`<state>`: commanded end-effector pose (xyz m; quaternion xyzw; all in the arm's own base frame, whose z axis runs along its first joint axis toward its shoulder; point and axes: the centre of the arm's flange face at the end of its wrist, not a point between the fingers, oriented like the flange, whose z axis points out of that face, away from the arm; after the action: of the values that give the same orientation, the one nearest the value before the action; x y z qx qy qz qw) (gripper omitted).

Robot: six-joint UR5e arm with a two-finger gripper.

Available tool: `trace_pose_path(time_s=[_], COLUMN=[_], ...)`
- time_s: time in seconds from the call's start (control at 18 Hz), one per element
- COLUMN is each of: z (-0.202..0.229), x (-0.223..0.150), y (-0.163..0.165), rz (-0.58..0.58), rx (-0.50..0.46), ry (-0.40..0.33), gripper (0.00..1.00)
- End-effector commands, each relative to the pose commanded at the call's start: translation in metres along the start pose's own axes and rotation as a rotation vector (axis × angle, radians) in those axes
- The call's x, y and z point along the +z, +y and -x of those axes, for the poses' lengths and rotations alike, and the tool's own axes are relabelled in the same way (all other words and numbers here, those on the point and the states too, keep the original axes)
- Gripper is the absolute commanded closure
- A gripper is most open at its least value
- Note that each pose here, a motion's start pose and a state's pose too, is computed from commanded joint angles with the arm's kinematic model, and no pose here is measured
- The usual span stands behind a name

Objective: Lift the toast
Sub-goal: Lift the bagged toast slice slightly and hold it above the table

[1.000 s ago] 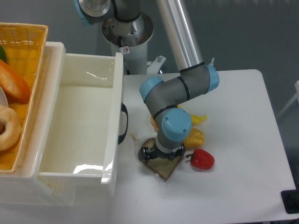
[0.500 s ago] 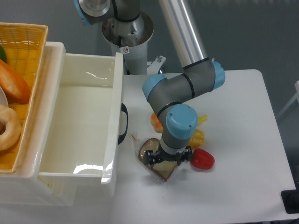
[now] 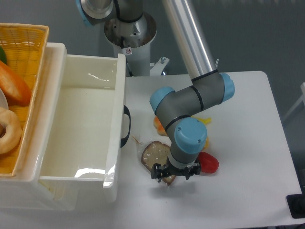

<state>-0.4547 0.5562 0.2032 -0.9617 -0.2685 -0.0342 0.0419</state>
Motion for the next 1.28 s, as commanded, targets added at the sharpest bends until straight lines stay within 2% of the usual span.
trace_pose_path(time_s=[1.28], z=[-0.002], x=[0.02], y=[0.0], rz=[0.027], rx=[0.0], ry=[0.013], gripper=[0.0])
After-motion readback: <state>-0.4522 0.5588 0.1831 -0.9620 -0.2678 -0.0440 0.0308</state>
